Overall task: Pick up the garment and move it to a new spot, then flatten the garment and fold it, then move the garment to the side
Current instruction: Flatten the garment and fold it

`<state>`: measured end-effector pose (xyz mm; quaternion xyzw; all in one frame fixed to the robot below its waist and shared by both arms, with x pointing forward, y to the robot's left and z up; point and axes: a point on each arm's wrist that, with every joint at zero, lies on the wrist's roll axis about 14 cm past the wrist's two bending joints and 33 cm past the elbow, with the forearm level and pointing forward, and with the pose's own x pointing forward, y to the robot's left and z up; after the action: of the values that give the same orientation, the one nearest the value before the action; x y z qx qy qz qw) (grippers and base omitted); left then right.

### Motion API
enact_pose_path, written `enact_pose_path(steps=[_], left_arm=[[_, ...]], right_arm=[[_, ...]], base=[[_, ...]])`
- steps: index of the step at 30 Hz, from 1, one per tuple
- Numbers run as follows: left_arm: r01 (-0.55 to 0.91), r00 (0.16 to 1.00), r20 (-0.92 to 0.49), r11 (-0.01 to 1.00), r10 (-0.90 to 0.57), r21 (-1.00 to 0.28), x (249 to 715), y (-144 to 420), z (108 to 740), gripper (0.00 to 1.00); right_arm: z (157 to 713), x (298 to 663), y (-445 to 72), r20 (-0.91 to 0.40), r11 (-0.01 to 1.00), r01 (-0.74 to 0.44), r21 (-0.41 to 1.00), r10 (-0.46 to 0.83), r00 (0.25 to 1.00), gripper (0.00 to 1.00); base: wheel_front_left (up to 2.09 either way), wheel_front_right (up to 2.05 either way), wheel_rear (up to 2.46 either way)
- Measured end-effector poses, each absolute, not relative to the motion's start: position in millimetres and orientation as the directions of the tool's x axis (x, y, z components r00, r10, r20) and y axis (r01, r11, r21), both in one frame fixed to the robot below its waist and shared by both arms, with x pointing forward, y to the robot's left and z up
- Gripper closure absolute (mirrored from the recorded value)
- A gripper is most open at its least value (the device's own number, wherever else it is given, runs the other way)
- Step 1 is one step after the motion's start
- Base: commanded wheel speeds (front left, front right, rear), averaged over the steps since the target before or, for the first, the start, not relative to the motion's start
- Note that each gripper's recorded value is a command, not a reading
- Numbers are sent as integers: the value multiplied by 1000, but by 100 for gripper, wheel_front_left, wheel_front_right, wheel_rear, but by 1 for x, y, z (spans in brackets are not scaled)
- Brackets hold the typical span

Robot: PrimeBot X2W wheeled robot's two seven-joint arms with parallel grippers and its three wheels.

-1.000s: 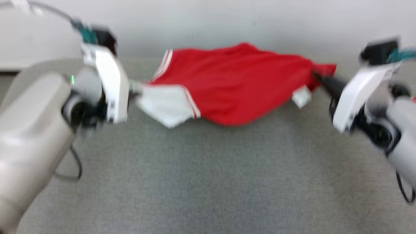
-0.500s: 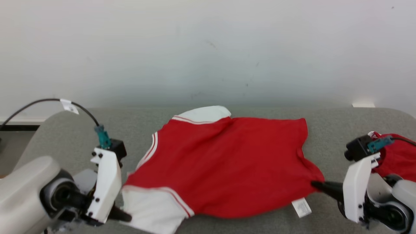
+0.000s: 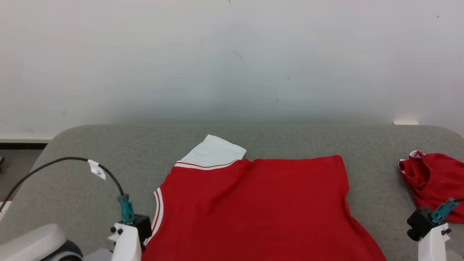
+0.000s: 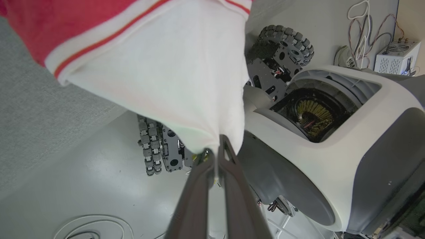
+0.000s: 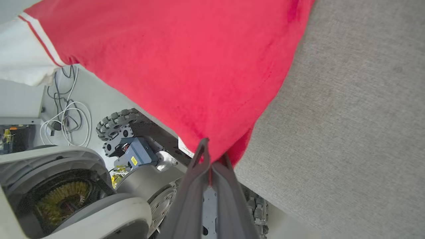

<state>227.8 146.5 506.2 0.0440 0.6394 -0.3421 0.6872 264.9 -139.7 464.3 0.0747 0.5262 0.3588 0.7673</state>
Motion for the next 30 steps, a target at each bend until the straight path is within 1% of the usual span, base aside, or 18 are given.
enact_pose_path(steps=[4,6,10,12,16,19,24,30], left_arm=[[521,-71,-904,757,-421,-393,223,142,505,100],[518,-69,-904,759,-422,-394,227,142,506,100],[504,-48,-902,769,-429,-393,243,141,505,100],[497,-20,-900,776,-436,-388,258,140,507,100],[470,44,-892,797,-450,-379,293,138,512,100],[446,68,-899,819,-432,-360,315,140,508,100],[416,76,-926,856,-369,-307,339,149,494,100],[387,83,-932,874,-352,-295,359,152,485,100]], right_arm=[[468,254,-144,-759,723,-476,501,631,160,100],[470,254,-143,-750,718,-477,506,640,169,100],[472,263,-146,-745,727,-455,514,642,184,100],[472,268,-145,-739,728,-433,531,648,184,100],[475,285,-142,-704,720,-352,598,682,199,100],[476,302,-147,-686,725,-278,630,688,237,100],[468,325,-158,-685,739,-162,654,670,287,100],[462,344,-161,-681,736,-85,671,658,322,100]], base=[[0,0,0],[0,0,0],[0,0,0],[0,0,0],[0,0,0],[0,0,0],[0,0,0],[0,0,0]])
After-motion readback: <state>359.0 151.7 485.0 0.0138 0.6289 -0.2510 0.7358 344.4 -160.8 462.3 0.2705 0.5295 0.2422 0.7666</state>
